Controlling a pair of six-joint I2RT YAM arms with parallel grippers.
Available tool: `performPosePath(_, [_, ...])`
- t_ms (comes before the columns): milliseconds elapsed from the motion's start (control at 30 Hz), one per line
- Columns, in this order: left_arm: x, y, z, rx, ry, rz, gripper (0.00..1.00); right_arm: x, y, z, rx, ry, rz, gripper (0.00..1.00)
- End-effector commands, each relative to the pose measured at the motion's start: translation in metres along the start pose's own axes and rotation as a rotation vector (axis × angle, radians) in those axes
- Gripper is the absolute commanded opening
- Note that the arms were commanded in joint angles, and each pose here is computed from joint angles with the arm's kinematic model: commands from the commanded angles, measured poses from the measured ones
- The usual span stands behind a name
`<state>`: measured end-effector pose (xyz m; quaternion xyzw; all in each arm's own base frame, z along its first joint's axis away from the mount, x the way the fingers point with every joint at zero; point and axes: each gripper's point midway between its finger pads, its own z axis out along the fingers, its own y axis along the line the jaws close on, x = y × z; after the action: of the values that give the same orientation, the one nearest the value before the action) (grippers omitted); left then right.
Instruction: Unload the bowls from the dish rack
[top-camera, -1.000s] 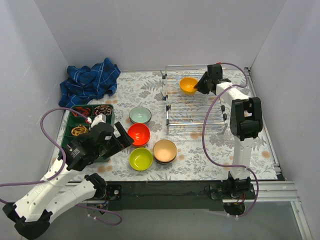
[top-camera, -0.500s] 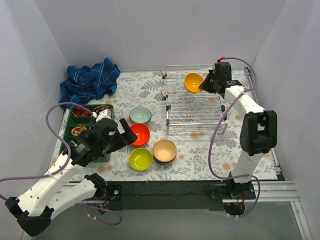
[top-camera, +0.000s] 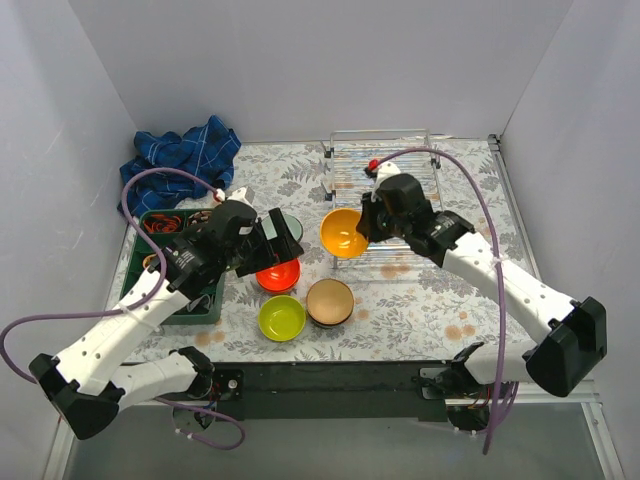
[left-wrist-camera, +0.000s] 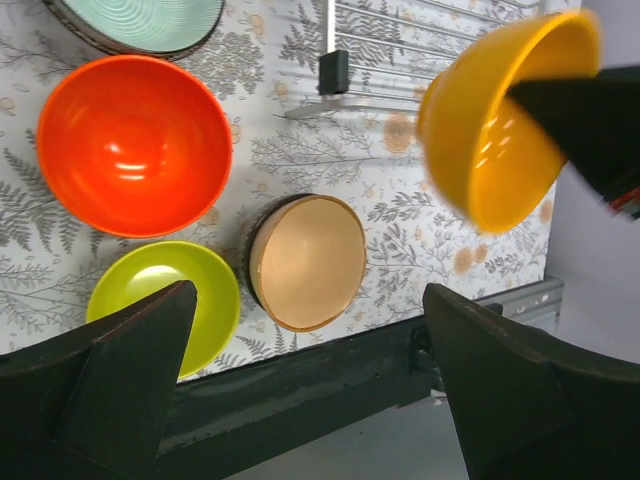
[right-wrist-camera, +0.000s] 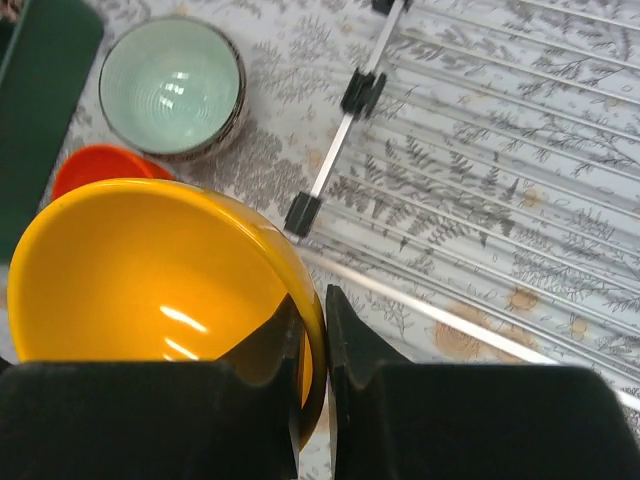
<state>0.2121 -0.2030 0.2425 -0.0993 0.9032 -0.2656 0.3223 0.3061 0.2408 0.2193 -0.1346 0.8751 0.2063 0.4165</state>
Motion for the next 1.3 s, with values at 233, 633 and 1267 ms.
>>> performPosePath(233, [0.012, -0.040, 0.007, 0.133, 0.113, 0.029, 0.90, 0.041, 0.054, -0.038, 0.068, 0.047, -0.201, 0.01])
performPosePath(633, [0.060, -0.011, 0.028, -0.070, 0.172, 0.126, 0.49, 0.059, 0.093, -0.033, 0.077, 0.085, -0.256, 0.01])
performPosePath(1267, [0.073, 0.062, 0.015, -0.323, 0.149, 0.161, 0.00, 0.062, 0.107, -0.037, 0.008, 0.077, -0.179, 0.79])
